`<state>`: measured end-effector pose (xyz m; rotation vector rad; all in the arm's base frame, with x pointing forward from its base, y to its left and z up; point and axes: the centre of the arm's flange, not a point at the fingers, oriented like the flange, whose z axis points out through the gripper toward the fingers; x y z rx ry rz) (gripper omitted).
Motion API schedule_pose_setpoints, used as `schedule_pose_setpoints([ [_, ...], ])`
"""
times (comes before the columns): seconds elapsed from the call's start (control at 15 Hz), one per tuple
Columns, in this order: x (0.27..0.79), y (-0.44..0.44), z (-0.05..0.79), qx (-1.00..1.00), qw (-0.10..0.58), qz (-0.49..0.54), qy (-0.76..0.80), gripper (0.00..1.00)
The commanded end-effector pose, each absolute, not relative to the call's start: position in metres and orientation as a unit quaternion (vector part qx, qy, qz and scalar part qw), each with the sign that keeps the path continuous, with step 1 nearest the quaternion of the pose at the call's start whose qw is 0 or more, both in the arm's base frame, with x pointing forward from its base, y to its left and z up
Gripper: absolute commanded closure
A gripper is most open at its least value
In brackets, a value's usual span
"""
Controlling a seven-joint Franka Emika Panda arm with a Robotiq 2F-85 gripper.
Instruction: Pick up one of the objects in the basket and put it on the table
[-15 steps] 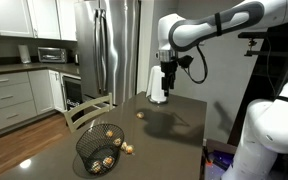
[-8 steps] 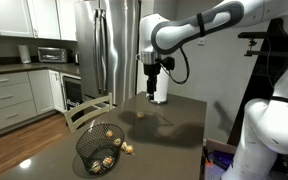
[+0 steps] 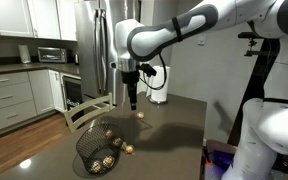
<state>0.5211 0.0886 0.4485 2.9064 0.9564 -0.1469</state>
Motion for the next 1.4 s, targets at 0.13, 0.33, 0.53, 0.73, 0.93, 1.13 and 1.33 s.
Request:
schedule_pose_setpoints([
  [0.13,0.567,0.135,0.427,0.910,-0.011,-0.031,0.414,0.00],
  [0.33,0.576,0.157,0.413,0.889,-0.034,-0.023,0.456,0.00],
  [0.53,0.579,0.176,0.398,0.871,-0.049,-0.027,0.488,0.00],
  [0.73,0.578,0.194,0.381,0.856,-0.056,-0.035,0.512,0.00],
  [0.93,0.573,0.207,0.363,0.845,-0.059,-0.045,0.530,0.00],
  [1.13,0.571,0.216,0.348,0.837,-0.062,-0.050,0.542,0.00],
  [1.33,0.574,0.216,0.330,0.833,-0.066,-0.056,0.546,0.00],
])
